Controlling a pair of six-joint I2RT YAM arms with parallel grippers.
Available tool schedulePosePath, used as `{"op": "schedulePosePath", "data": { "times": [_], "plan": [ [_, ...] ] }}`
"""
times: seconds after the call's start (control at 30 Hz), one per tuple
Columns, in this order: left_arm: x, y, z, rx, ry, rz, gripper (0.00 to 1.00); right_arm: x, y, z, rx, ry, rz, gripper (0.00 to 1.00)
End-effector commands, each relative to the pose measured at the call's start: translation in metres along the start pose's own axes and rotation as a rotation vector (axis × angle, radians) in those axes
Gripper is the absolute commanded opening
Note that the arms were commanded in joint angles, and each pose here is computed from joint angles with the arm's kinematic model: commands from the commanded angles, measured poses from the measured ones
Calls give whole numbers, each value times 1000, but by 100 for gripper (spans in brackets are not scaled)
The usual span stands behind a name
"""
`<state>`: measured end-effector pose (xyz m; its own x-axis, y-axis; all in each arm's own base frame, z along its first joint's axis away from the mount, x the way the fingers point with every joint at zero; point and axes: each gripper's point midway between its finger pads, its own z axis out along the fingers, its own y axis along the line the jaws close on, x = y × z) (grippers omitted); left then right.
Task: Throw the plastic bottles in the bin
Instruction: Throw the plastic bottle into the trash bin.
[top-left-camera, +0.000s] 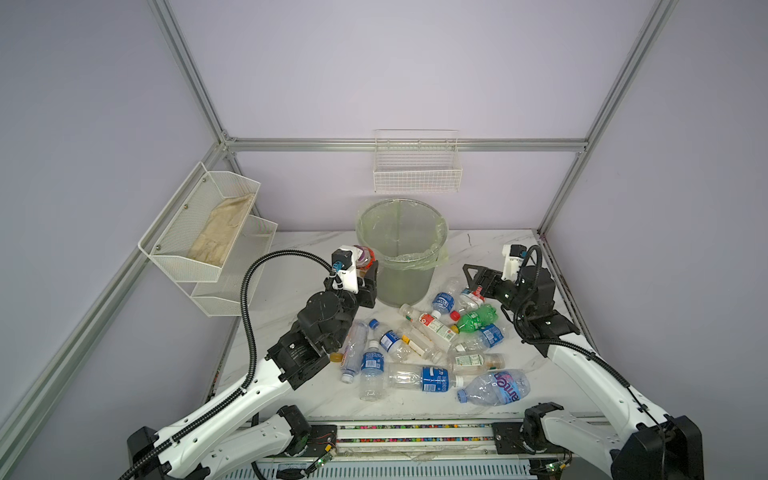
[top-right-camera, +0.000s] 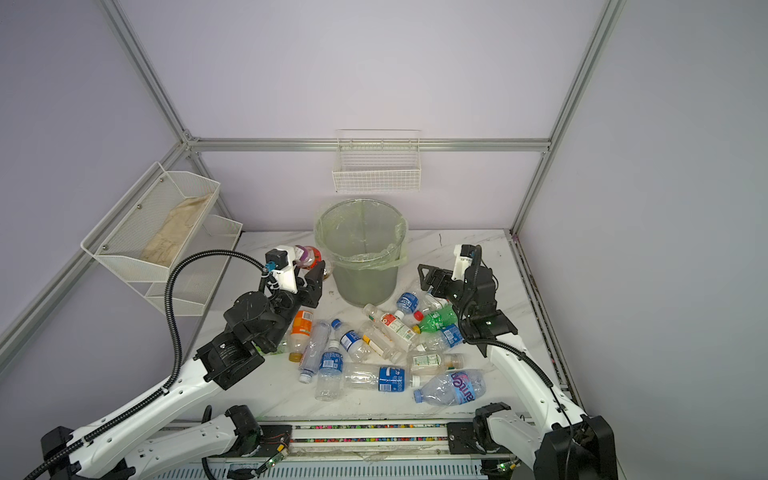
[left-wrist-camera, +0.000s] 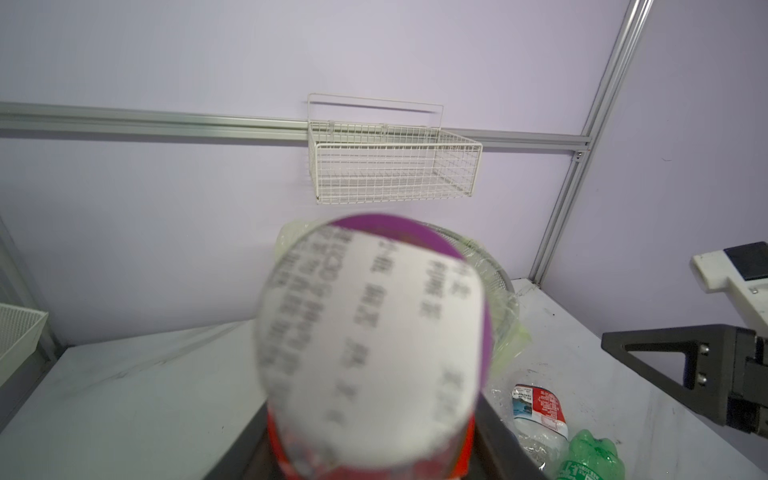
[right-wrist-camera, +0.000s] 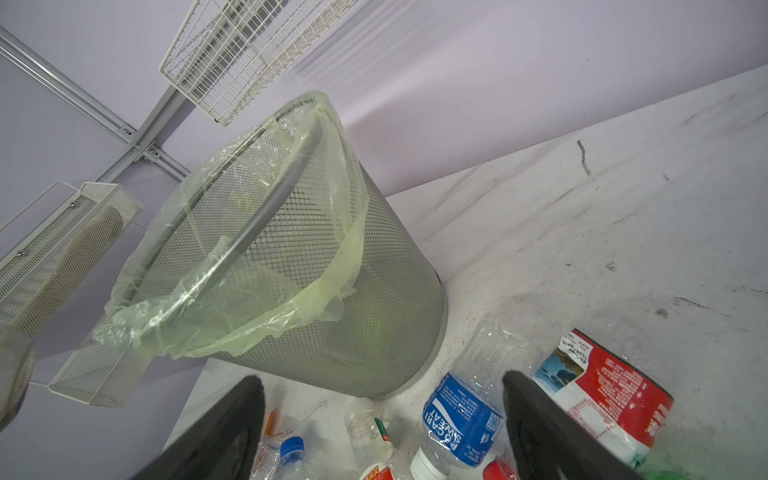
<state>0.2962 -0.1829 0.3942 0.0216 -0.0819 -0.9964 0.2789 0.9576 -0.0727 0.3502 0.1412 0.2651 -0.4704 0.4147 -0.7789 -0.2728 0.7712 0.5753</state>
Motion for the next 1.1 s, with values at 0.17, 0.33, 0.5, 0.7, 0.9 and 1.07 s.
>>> {"op": "schedulePosePath", "data": {
  "times": [0.17, 0.33, 0.5, 0.7, 0.9, 1.07],
  "plan": [
    [-76, -47, 29, 141, -134, 61, 43, 1, 8, -8, -28, 7, -13, 91],
    [-70, -69, 61, 163, -92, 128, 45, 0, 11, -10, -36, 9, -15, 92],
    [-64, -75, 95, 170, -41, 156, 45, 0, 13, -13, -39, 11, -19, 92],
    [-29, -67, 150, 146, 113, 162, 50, -1, 16, -14, -47, 17, -22, 92],
    [-46, -57, 157, 103, 165, 130, 100, -3, 19, -17, -55, 15, -30, 92],
    [-84, -56, 128, 127, 38, 88, 100, -2, 19, -14, -61, 18, -25, 92]
  ]
}}
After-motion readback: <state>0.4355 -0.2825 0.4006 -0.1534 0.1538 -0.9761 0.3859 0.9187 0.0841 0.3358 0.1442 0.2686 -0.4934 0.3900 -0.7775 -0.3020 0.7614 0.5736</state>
